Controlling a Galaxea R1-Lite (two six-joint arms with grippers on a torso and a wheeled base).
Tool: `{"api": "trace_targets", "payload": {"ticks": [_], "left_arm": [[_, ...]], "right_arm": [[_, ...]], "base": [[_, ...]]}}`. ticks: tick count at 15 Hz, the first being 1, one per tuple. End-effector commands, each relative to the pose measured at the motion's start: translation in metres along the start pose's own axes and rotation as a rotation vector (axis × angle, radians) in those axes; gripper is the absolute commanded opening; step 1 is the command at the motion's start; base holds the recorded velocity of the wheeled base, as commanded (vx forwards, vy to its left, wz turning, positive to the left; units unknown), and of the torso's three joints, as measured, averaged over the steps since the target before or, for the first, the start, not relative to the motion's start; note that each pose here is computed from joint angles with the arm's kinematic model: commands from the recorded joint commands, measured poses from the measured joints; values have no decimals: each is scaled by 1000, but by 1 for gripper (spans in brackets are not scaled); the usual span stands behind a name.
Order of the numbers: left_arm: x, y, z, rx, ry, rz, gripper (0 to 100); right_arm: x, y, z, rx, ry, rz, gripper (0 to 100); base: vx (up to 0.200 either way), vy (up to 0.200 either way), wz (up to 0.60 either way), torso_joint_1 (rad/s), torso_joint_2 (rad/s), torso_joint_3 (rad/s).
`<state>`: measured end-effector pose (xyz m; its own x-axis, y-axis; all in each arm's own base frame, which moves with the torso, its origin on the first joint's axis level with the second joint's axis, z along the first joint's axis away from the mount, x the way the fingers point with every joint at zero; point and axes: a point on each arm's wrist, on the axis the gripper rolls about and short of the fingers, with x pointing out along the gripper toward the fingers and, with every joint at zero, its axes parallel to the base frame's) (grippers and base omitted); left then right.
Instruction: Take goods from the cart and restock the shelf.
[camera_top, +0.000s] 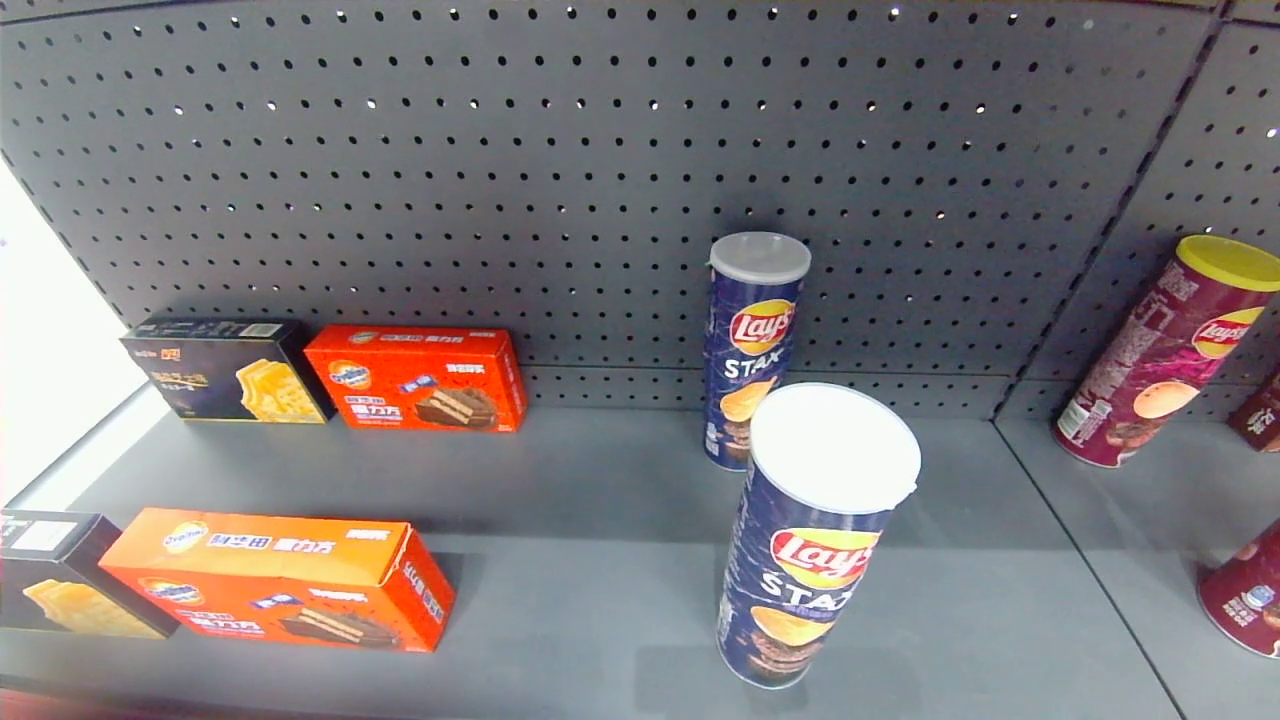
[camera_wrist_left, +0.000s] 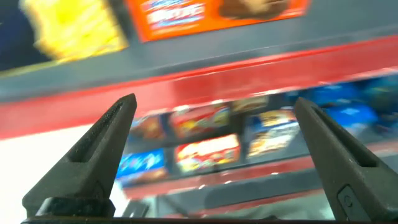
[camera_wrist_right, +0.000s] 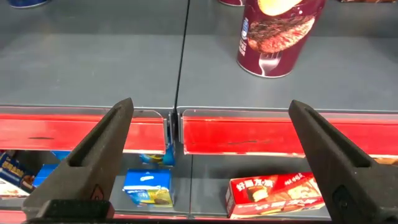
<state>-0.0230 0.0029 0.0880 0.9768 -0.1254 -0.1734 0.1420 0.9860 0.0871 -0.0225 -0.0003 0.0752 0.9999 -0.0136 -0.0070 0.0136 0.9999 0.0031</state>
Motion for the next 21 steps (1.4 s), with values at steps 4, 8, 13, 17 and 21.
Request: {"api": "trace_targets", "payload": {"ticks": [4,8,13,17,21], "left_arm": [[4,-4,-3,-29,-91,150,100],[4,-5,-11,37,-153,73,100],[4,-4,-12,-41,-146,135,100],[4,-4,-12,-63,-148,142,100],[4,-4,-12,-61,-149,136,100]], "right_arm": [[0,0,0,0,2,0,100],[0,0,0,0,2,0,100],[0,0,0,0,2,0,100],[0,0,0,0,2,1,100],[0,0,0,0,2,6,100]], "base": [[0,0,0,0,0,0],[0,0,0,0,0,0],[0,0,0,0,0,0],[0,0,0,0,0,0],[0,0,0,0,0,0]]}}
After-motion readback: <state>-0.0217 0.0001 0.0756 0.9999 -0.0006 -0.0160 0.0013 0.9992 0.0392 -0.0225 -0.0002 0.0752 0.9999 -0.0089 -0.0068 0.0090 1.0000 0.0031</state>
